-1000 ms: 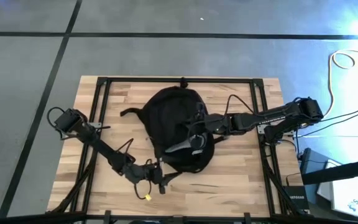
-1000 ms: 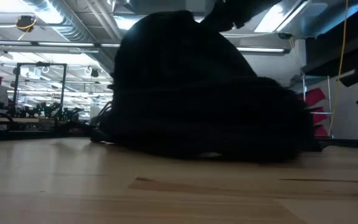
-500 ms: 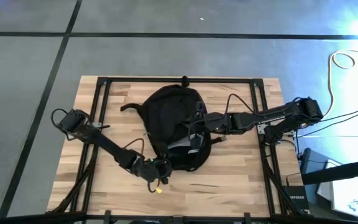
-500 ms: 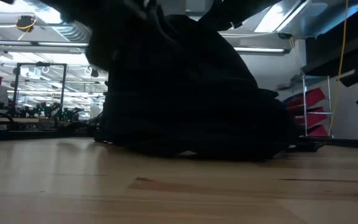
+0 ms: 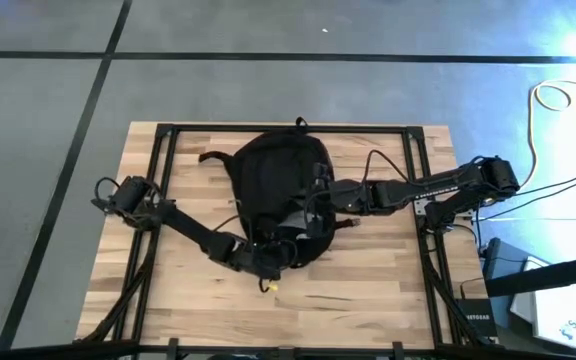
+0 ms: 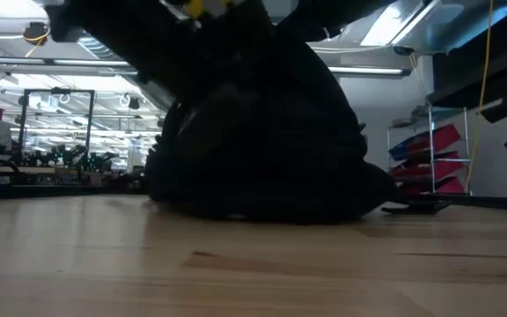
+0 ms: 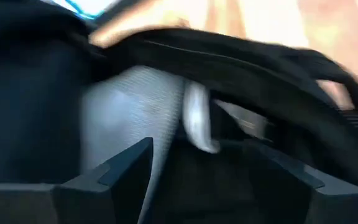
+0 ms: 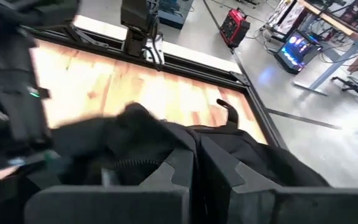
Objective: Unpack backpack
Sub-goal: Remove the transparent zipper bag from the black backpack
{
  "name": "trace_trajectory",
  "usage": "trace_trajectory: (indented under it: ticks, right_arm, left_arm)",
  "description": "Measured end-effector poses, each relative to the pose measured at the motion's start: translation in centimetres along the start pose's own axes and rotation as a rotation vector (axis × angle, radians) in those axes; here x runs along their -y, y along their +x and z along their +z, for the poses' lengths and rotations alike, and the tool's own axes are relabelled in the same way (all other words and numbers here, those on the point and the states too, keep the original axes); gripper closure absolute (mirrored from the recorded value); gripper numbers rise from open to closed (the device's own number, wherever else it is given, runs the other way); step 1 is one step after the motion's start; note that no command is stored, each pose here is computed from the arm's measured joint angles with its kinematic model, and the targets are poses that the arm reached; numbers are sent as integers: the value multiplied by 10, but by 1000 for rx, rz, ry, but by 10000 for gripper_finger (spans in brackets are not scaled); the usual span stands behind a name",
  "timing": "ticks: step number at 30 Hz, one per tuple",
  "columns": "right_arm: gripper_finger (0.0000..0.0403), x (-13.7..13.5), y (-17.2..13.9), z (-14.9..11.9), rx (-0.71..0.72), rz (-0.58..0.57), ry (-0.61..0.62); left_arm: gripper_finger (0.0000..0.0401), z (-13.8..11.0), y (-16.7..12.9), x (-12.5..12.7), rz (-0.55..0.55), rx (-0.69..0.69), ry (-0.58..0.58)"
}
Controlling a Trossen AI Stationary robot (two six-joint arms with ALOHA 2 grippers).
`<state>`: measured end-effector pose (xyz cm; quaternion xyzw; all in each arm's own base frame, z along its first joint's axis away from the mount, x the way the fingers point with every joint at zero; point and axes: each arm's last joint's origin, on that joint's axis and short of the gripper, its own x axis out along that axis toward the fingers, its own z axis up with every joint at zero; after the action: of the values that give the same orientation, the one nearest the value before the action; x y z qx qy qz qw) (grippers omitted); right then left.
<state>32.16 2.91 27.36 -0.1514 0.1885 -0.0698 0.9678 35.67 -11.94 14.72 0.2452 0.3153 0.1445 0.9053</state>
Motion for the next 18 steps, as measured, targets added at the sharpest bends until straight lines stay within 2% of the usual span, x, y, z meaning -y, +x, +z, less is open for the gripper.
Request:
trace_trajectory:
  ticks: [2, 8, 13, 18]
  right_arm:
    - [402, 0, 0, 0, 2, 0, 3]
    - [402, -1, 0, 2, 25, 53, 54]
    - [402, -2, 0, 2, 29, 73, 56]
    - [402, -2, 0, 3, 41, 88, 60]
  left_arm:
    - [166, -4, 3, -4, 17, -38, -25]
    - [166, -7, 3, -11, 223, -75, 11]
    - [166, -8, 10, -18, 219, -85, -4]
    - [166, -6, 18, -29, 247, -64, -88]
